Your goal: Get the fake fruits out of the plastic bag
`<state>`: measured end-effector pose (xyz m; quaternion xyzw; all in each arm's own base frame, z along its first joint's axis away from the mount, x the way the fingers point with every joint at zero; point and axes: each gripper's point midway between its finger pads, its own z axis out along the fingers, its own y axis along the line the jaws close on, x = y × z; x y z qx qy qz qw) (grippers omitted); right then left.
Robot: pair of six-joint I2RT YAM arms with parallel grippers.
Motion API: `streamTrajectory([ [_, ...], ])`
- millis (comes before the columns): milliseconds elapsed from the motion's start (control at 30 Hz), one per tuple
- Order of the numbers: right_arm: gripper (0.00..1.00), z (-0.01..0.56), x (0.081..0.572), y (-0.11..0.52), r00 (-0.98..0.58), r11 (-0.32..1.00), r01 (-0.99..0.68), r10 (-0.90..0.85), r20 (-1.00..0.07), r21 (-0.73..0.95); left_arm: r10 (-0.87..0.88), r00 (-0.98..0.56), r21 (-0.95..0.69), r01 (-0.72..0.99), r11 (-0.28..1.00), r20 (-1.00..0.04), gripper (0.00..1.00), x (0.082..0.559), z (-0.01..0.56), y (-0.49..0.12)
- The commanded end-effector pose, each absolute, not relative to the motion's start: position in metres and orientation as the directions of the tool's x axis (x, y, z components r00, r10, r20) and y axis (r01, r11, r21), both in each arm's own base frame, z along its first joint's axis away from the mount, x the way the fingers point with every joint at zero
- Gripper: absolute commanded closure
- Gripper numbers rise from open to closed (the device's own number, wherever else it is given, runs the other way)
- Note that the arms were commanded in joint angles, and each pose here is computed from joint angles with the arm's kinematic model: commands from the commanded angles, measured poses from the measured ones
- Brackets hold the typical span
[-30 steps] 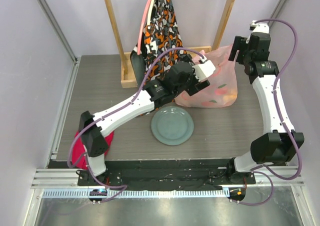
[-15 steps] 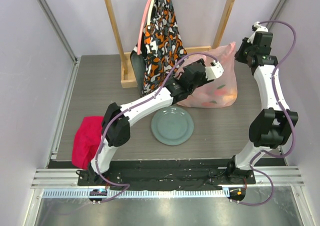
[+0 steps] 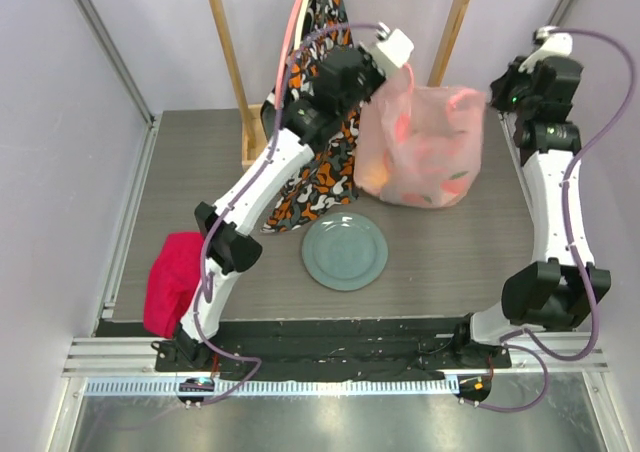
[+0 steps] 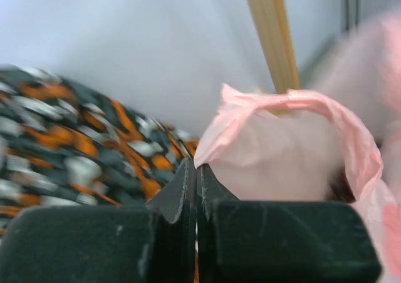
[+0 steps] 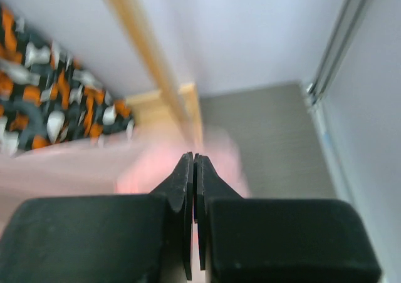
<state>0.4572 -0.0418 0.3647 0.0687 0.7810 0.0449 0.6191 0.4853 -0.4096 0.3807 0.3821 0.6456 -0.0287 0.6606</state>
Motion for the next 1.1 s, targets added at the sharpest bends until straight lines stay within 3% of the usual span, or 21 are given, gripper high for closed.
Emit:
streamTrajectory([
  [0, 0.99, 0.458, 0.494, -0.094, 0.044, 0.976, 0.155, 0.146, -0.988, 0.151, 0.327, 0.3, 0.444, 0.588, 0.676, -0.896, 1.0, 0.486, 0.439, -0.412],
  [100, 0.96, 0.471, 0.504, -0.1, 0.027, 0.969, 0.123, 0.212, -0.977, 0.214, 0.318, 0.349, 0.471, 0.596, 0.65, -0.881, 1.0, 0.483, 0.437, -0.419],
  [133, 0.85, 0.468, 0.501, -0.095, 0.007, 0.97, 0.099, 0.223, -0.975, 0.222, 0.317, 0.335, 0.46, 0.604, 0.65, -0.887, 1.0, 0.482, 0.435, -0.418],
  [167, 0.58, 0.461, 0.498, -0.082, -0.029, 0.967, 0.04, 0.254, -0.967, 0.252, 0.295, 0.304, 0.423, 0.619, 0.662, -0.906, 1.0, 0.48, 0.434, -0.418],
  [267, 0.38, 0.427, 0.482, -0.061, -0.155, 0.927, 0.012, 0.373, -0.915, 0.376, 0.27, 0.222, 0.348, 0.661, 0.665, -0.937, 1.0, 0.468, 0.426, -0.414],
  [500, 0.34, 0.336, 0.436, -0.026, -0.372, 0.847, 0.031, 0.502, -0.781, 0.53, 0.278, 0.056, 0.22, 0.765, 0.605, -0.959, 1.0, 0.418, 0.393, -0.409],
  [600, 0.32, 0.331, 0.418, -0.005, -0.417, 0.823, -0.051, 0.497, -0.761, 0.565, 0.274, 0.004, 0.177, 0.773, 0.61, -0.962, 1.0, 0.405, 0.389, -0.399],
  [667, 0.31, 0.338, 0.405, 0.006, -0.411, 0.812, -0.105, 0.49, -0.768, 0.574, 0.261, -0.002, 0.167, 0.764, 0.623, -0.965, 0.94, 0.398, 0.398, -0.39],
  [733, 0.3, 0.344, 0.396, 0.018, -0.422, 0.789, -0.166, 0.485, -0.766, 0.592, 0.238, -0.012, 0.147, 0.755, 0.639, -0.971, 0.82, 0.391, 0.407, -0.384],
  [767, 0.31, 0.347, 0.388, 0.023, -0.42, 0.784, -0.186, 0.482, -0.769, 0.593, 0.225, -0.001, 0.148, 0.75, 0.644, -0.974, 0.68, 0.386, 0.417, -0.377],
  [867, 0.3, 0.355, 0.374, 0.035, -0.407, 0.775, -0.244, 0.464, -0.787, 0.583, 0.209, 0.008, 0.147, 0.737, 0.66, -0.978, 0.46, 0.376, 0.432, -0.365],
  [933, 0.31, 0.36, 0.369, 0.038, -0.388, 0.778, -0.269, 0.452, -0.803, 0.568, 0.202, 0.004, 0.141, 0.73, 0.668, -0.979, 0.36, 0.372, 0.436, -0.359],
  [1067, 0.3, 0.376, 0.356, 0.043, -0.354, 0.791, -0.314, 0.415, -0.838, 0.525, 0.172, -0.011, 0.104, 0.758, 0.644, -0.985, 0.31, 0.349, 0.447, -0.349],
])
